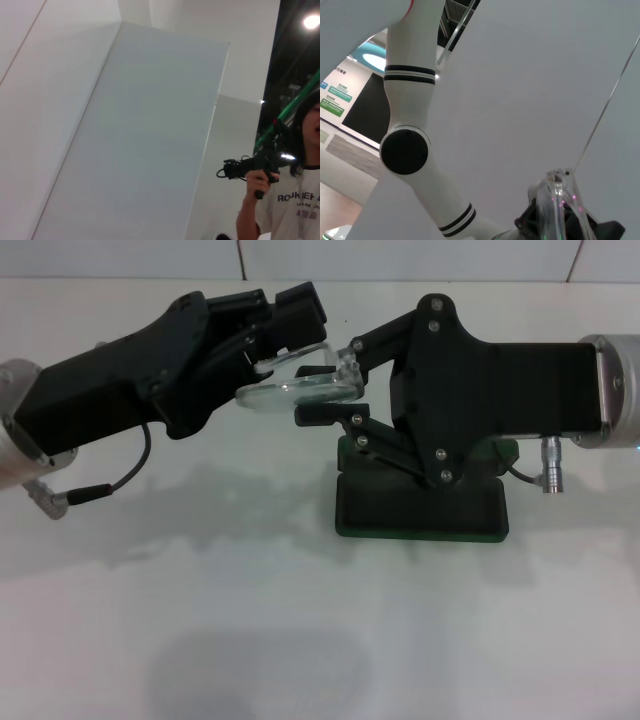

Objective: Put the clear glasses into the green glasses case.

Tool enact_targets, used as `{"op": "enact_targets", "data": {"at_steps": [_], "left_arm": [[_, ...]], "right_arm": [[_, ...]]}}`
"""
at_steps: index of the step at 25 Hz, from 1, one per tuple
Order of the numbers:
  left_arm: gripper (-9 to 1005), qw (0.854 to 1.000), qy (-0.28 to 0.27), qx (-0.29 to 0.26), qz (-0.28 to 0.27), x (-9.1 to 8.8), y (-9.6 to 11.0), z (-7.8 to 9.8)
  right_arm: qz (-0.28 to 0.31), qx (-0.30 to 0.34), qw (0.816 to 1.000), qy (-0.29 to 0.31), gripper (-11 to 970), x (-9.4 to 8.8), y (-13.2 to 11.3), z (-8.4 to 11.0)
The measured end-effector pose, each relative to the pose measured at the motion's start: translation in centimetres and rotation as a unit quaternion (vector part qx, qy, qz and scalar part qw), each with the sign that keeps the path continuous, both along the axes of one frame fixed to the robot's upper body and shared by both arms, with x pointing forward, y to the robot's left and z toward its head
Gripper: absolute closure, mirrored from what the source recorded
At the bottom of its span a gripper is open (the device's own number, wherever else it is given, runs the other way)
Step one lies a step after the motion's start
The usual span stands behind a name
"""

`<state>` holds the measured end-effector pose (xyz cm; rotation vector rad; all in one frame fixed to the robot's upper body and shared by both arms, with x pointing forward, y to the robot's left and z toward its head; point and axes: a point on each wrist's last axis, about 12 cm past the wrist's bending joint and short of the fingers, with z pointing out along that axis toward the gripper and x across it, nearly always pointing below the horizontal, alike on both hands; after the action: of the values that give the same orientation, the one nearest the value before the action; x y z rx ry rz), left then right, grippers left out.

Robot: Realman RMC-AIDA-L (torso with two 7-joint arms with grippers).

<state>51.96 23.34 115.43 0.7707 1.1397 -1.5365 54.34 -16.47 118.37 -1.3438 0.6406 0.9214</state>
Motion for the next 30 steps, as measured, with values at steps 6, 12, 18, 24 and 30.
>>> {"op": "enact_targets", "data": {"at_steps": [6, 12, 18, 24, 30], "left_arm": [[865, 1.0, 0.002, -0.001, 0.001, -0.1, 0.0, -0.2], [865, 1.0, -0.002, -0.006, 0.016, 0.0, 0.5, -0.3], [865, 0.998, -0.007, -0.007, 0.059, 0.0, 2.9, -0.1], [865, 0.991, -0.006, -0.017, 0.135, -1.0, 6.7, -0.3], [865, 0.975, -0.002, -0.018, 0.223, -2.9, 11.5, -0.6]], "right_arm": [[-0.003, -0.001, 1.0, 0.001, 845, 0.1, 0.0, -0.1], [-0.003, -0.001, 1.0, 0.006, 845, 0.0, -0.2, -0.2], [-0.004, -0.004, 1.0, 0.011, 845, -0.2, -0.5, -0.3], [0.003, -0.045, 0.998, 0.039, 845, -0.4, -0.9, 0.9], [-0.067, -0.233, 0.966, 0.093, 845, -0.8, -1.2, 5.6]]}}
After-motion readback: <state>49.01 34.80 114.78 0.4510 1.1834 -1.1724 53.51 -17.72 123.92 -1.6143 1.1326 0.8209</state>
